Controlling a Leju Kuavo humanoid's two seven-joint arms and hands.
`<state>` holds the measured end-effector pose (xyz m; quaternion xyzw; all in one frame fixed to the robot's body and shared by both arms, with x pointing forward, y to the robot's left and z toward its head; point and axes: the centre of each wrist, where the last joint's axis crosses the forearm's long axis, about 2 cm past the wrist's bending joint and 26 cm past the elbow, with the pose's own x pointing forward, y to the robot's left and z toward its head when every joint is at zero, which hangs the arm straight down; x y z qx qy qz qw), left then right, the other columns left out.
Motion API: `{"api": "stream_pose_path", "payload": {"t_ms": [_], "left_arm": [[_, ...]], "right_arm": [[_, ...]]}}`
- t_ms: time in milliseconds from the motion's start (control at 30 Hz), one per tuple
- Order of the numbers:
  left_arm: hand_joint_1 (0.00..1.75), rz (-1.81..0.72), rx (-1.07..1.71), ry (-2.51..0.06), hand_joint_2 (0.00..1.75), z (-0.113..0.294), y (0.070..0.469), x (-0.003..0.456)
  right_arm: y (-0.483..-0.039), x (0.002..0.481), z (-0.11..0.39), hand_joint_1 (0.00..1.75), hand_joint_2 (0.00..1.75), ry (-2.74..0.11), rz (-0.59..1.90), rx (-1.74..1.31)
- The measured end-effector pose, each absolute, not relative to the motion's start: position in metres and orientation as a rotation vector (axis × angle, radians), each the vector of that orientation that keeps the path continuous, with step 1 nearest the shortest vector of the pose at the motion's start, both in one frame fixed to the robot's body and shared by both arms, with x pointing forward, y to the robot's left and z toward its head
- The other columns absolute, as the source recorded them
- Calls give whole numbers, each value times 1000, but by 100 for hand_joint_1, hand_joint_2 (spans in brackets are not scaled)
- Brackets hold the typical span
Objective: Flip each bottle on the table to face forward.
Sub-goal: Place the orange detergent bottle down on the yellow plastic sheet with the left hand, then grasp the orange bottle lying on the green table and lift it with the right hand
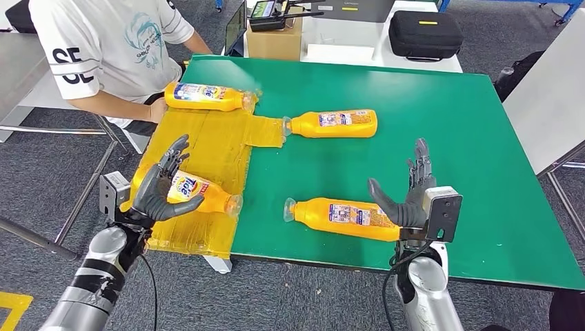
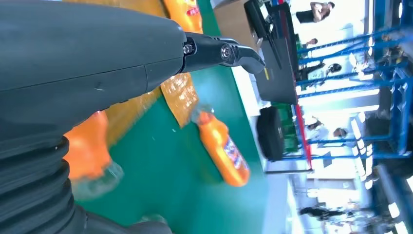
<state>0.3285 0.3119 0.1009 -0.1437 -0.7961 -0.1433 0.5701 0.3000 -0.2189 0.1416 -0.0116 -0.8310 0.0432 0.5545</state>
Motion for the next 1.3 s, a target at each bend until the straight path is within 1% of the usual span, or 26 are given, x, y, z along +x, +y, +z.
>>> {"api": "stream_pose_path", "payload": {"t_ms": [67,133,267,333,467,733,833,1067,1300], "left_arm": [[0,-294,-347,-1861,175,100,302,325],[0,-255,-350,-1845,175,100,294,323],[0,-183,-340,-1783,175,98,272,319],[0,-158,-359,-1762,175,97,260,317],[0,-142,-412,-1742,175,96,240,317],[0,-152,-494,-1715,175,95,222,319],[0,-155,-503,-1713,175,95,221,320],[0,-155,-517,-1706,175,94,221,322],[0,-150,-539,-1692,175,93,223,327]], "right_arm": [[-222,297,138,0,175,-1941,130,-56],[-225,295,135,0,175,-1906,181,-108],[-233,293,128,0,0,-1797,336,-235],[-238,293,122,0,0,-1737,420,-288],[-243,299,111,0,175,-1639,557,-372],[-251,321,101,0,175,-1470,776,-422],[-255,327,99,0,175,-1415,858,-436],[-262,336,99,0,175,-1367,959,-451],[-269,341,101,0,175,-1278,1146,-400]]}}
